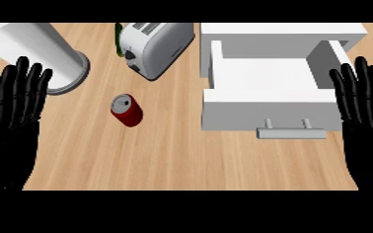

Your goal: Pick up the can, place it into the drawer and close the drawer

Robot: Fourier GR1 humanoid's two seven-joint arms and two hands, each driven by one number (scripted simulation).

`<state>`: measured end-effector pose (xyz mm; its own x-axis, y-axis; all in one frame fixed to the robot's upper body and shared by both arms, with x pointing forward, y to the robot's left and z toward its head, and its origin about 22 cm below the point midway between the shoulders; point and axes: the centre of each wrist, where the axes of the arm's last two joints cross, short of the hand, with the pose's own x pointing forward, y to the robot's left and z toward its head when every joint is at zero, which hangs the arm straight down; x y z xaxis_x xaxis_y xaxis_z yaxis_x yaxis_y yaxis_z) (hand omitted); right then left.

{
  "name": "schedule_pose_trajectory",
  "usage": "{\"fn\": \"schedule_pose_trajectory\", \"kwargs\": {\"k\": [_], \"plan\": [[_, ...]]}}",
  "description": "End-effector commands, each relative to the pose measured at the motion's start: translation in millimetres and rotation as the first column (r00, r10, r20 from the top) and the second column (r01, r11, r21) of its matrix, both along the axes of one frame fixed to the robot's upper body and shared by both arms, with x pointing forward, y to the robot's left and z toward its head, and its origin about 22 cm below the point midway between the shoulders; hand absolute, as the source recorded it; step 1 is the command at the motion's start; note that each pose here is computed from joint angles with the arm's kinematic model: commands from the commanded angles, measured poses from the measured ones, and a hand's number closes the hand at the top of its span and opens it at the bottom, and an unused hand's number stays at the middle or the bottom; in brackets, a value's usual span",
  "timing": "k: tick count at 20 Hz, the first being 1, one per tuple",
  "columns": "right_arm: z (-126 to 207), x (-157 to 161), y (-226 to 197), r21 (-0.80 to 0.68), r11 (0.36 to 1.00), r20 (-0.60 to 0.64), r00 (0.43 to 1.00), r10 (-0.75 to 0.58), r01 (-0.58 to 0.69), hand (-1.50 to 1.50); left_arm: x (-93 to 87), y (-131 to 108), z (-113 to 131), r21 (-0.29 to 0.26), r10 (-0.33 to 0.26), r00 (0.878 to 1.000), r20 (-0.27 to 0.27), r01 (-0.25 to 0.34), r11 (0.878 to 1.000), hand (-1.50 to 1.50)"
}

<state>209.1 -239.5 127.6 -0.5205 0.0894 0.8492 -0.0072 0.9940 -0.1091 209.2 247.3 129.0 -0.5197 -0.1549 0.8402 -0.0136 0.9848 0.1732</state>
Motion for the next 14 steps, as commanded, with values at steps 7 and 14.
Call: {"fn": "schedule_pose_trajectory", "kwargs": {"k": [7,14], "plan": [[-32,-5,-9,0.056,0.987,-0.265,0.955,-0.132,0.152,-1.5,27.1,25,-29,0.002,-0.326,0.888,-0.324,0.345,0.938,-1.5],[-35,-28,-32,0.046,0.969,-0.331,0.919,-0.213,0.242,-1.5,44.2,71,11,-0.035,-0.418,0.823,-0.385,0.44,0.897,-1.5]]}}
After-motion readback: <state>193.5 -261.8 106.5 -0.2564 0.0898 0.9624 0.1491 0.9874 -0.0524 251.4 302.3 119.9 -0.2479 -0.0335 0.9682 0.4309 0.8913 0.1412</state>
